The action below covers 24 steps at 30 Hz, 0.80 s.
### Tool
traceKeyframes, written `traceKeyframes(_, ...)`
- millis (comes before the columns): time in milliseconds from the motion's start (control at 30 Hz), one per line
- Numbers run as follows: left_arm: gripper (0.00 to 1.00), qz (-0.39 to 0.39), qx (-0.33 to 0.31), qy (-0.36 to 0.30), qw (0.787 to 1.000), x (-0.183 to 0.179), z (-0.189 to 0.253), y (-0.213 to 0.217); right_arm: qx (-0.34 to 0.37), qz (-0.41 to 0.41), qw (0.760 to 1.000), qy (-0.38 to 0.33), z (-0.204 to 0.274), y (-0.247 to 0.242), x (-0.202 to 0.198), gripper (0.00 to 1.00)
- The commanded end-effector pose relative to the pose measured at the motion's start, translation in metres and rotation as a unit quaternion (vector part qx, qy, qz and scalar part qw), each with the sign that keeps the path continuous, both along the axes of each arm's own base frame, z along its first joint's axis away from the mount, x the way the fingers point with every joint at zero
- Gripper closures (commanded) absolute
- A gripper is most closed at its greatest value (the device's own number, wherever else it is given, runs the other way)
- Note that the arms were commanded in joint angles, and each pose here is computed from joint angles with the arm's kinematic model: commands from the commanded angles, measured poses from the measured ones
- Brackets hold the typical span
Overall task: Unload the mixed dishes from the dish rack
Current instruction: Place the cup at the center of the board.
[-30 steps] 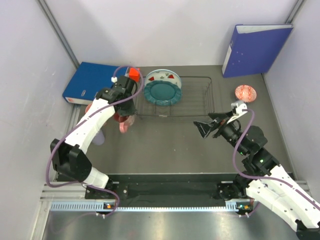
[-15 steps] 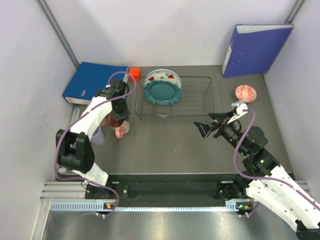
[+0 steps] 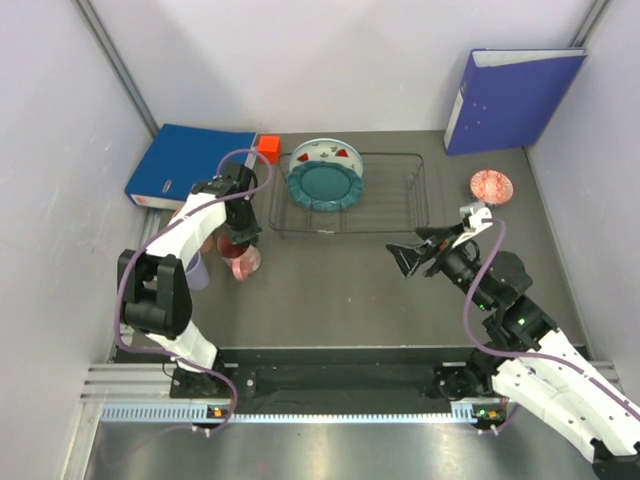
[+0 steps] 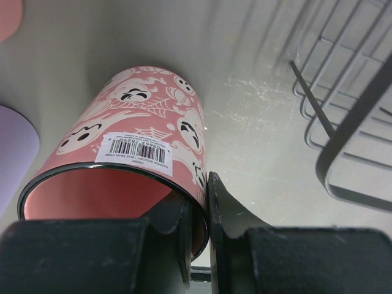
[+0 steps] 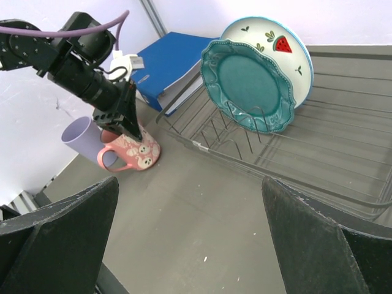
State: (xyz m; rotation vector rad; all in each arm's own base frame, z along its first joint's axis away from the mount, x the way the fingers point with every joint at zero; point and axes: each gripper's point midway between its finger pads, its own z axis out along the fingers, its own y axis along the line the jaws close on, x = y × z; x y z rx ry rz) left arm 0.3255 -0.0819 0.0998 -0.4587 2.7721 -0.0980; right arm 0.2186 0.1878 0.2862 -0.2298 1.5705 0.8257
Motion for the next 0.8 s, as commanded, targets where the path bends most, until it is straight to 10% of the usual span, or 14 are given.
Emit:
traceKeyframes(0, 1.00, 0.017, 0.015, -0.042, 0.999, 0.023, 0.008, 0.019, 0.010, 0.007, 1.000, -0.008, 0.004, 0.004, -0.001, 0.00)
traceKeyframes(333, 1.00, 0.021, 0.025, -0.042, 0.999, 0.022, 0.017, 0.026, 0.009, 0.008, 1.000, -0.002, -0.003, 0.006, 0.001, 0.00)
traceKeyframes(500, 0.58, 0.020, 0.021, -0.053, 0.998, 0.020, 0.029, 0.025, 0.008, 0.007, 1.000, 0.000, -0.004, 0.006, 0.002, 0.00)
traceKeyframes(767, 0.34, 0.020, 0.017, -0.104, 0.994, 0.027, 0.074, 0.026, 0.009, 0.010, 1.000, 0.004, -0.003, 0.009, 0.004, 0.00)
